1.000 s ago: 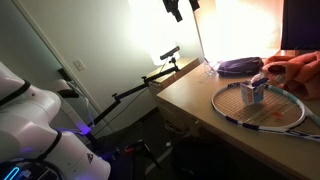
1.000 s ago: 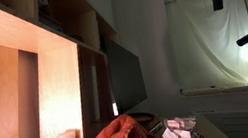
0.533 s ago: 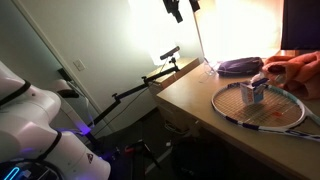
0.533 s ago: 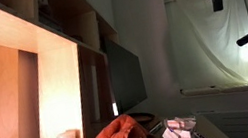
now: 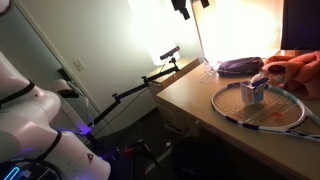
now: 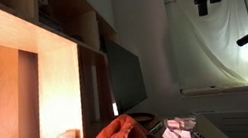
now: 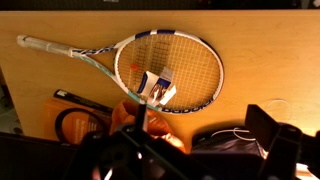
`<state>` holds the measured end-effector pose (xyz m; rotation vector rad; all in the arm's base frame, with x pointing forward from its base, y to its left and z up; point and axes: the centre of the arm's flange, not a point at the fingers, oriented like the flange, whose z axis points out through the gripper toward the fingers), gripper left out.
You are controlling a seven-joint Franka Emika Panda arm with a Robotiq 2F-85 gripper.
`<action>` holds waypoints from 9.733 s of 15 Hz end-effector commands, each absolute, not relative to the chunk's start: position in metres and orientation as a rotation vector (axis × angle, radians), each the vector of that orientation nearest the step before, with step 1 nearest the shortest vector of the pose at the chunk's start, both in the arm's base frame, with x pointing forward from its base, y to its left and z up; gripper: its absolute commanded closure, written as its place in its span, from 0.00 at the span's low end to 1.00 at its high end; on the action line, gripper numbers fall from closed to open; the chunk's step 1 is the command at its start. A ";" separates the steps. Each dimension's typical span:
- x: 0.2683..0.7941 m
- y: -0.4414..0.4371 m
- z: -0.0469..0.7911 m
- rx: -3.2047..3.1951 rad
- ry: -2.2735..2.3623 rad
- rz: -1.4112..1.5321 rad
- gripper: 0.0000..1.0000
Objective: Drop the box on the racket onto the floor
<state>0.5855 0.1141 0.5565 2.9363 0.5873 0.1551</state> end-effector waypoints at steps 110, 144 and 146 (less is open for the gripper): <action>0.615 -0.033 0.195 2.749 1.319 0.547 0.00; 0.668 0.077 0.155 2.727 1.471 0.559 0.00; 0.667 0.080 0.154 2.711 1.469 0.551 0.00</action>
